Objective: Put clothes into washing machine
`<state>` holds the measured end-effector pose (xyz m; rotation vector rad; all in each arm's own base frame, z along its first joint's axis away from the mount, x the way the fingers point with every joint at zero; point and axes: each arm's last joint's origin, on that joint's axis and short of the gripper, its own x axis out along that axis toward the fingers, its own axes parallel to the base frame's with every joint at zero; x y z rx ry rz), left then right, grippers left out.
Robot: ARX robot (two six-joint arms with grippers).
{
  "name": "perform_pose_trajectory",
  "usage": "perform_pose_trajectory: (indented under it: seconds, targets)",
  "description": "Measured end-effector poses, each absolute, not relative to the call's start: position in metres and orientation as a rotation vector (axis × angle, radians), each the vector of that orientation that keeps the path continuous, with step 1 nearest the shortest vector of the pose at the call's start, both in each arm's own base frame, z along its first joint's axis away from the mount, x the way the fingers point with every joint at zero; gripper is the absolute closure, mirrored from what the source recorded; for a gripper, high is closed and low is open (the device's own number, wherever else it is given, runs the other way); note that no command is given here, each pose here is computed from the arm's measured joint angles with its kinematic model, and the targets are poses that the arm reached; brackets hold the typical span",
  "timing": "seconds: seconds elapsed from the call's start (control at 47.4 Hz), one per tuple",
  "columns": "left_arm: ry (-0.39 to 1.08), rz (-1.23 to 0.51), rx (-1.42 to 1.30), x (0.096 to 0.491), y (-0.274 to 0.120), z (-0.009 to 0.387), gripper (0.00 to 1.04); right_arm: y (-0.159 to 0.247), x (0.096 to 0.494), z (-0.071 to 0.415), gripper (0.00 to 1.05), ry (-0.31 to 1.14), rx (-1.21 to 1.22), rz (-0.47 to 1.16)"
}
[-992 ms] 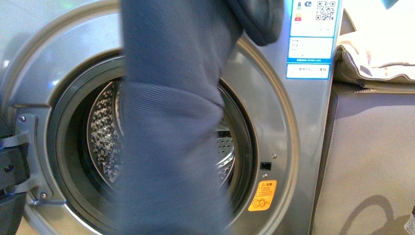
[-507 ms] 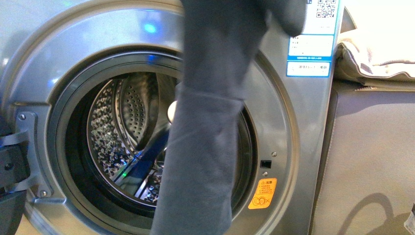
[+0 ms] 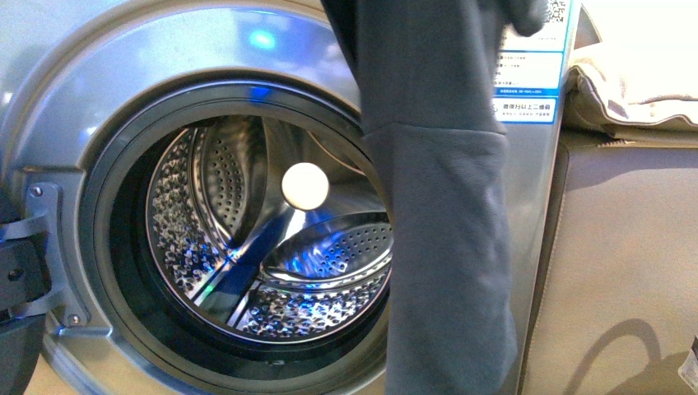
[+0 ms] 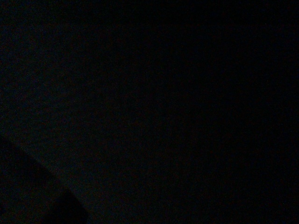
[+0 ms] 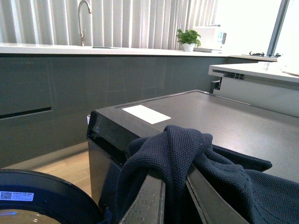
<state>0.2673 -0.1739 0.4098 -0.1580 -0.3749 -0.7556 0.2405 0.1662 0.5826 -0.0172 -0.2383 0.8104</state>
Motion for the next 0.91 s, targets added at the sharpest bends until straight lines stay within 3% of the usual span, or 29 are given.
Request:
perform_pose_trajectory:
  seconds: [0.359, 0.443, 0.633, 0.908]
  targets:
    - [-0.399, -0.674, -0.178, 0.27, -0.167, 0.416, 0.95, 0.166, 0.24, 0.583, 0.99, -0.24, -0.017, 0.812]
    - [-0.402, -0.674, -0.179, 0.27, -0.167, 0.416, 0.97, 0.166, 0.24, 0.583, 0.99, -0.247, -0.013, 0.801]
    - [-0.412, -0.666, -0.182, 0.268, -0.166, 0.417, 0.98, 0.182, 0.248, 0.595, 0.99, -0.3, 0.071, 0.497]
    - [-0.394, -0.626, -0.174, 0.268, -0.154, 0.413, 0.98, 0.197, 0.245, 0.579, 0.99, -0.297, 0.09, 0.52]
